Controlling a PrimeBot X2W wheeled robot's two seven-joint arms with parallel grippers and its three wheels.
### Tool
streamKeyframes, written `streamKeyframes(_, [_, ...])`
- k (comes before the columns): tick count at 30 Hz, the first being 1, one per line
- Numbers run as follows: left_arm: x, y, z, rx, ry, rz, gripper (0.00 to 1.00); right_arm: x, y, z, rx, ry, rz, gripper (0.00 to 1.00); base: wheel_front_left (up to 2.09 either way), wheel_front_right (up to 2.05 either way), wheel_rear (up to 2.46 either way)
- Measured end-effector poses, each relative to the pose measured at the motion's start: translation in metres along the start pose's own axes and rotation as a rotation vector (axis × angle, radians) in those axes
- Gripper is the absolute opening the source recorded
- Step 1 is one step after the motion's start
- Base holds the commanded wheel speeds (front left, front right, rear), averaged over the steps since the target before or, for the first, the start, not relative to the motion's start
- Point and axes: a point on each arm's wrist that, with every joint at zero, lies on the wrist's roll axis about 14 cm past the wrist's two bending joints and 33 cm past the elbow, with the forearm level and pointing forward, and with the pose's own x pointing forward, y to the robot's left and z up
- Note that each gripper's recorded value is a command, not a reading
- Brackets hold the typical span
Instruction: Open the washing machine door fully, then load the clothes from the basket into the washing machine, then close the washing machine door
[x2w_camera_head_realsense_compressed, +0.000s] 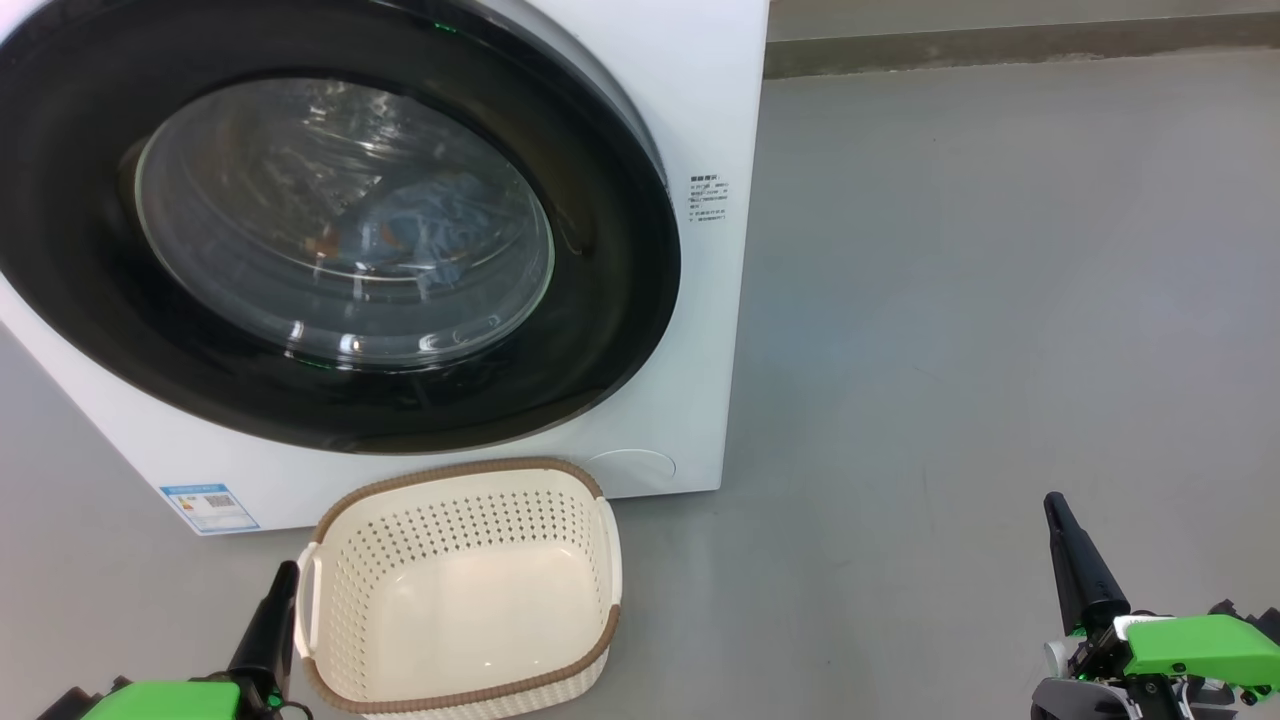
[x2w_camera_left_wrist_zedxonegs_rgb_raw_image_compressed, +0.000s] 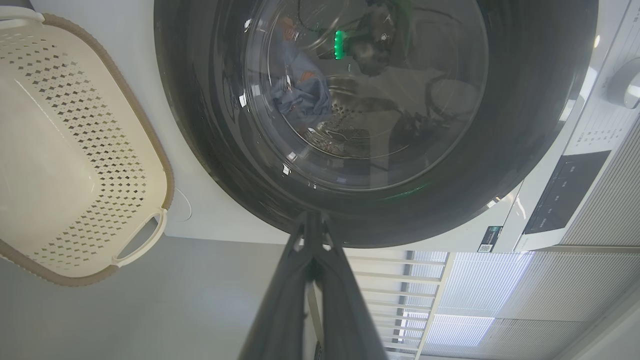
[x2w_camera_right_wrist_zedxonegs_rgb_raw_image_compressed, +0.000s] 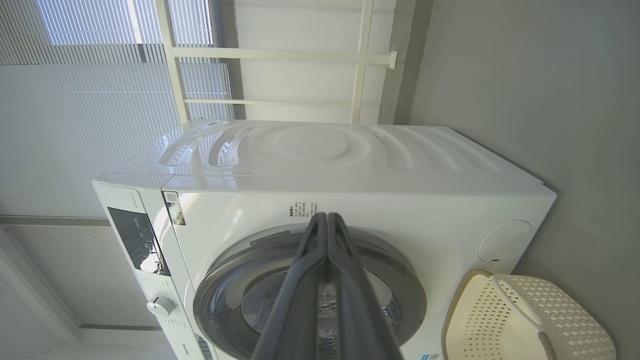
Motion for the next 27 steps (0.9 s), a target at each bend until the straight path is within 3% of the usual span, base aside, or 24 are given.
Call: streamKeyframes(27, [0.0000,0.0000,0.0000,0.000,0.000,0.000,0.00,0.0000,0.0000,0.0000,0.000,0.000,0.000,0.00,0.00,0.00,0.00])
